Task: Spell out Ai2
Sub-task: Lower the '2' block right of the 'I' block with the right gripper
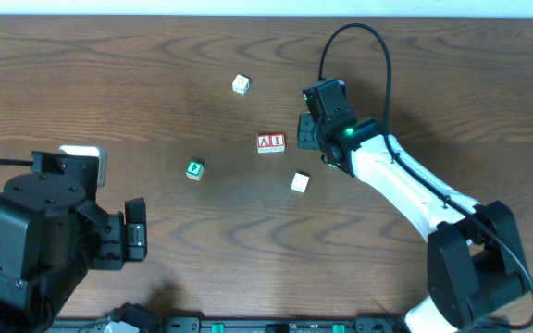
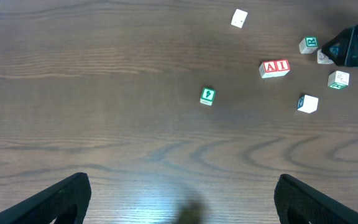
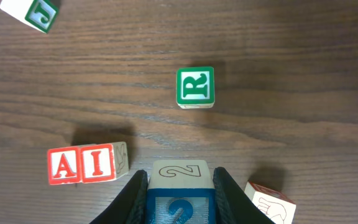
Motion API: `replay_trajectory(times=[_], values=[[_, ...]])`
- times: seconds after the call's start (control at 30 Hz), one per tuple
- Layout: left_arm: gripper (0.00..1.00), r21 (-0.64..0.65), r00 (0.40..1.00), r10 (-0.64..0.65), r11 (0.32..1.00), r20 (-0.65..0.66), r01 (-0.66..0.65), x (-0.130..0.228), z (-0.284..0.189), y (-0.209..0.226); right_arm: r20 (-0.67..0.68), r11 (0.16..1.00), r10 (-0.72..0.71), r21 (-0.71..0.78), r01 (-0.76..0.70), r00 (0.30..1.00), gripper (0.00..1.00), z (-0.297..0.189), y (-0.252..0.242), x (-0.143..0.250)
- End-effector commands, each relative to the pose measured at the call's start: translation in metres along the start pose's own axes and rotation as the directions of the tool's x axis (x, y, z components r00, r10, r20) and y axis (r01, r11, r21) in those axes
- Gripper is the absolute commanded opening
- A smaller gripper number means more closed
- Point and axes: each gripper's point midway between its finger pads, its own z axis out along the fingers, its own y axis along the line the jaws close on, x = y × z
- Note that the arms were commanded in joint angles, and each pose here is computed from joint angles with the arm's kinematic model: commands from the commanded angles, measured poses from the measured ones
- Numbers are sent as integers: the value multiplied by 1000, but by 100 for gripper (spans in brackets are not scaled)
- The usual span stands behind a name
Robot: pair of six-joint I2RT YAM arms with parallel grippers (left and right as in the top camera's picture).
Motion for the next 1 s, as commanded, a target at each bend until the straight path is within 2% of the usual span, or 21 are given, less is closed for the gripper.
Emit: replay_trajectory(times=[0.0, 0.97], values=[[95, -5, 1000, 17, 1000, -13, -17, 4, -2, 2, -25, 1000, -23, 5, 23, 999, 19, 10, 2, 7], [95, -9, 999, 21, 1000, -31, -22, 9, -2, 3, -76, 998, -44, -38, 41, 996, 19, 45, 21, 18]])
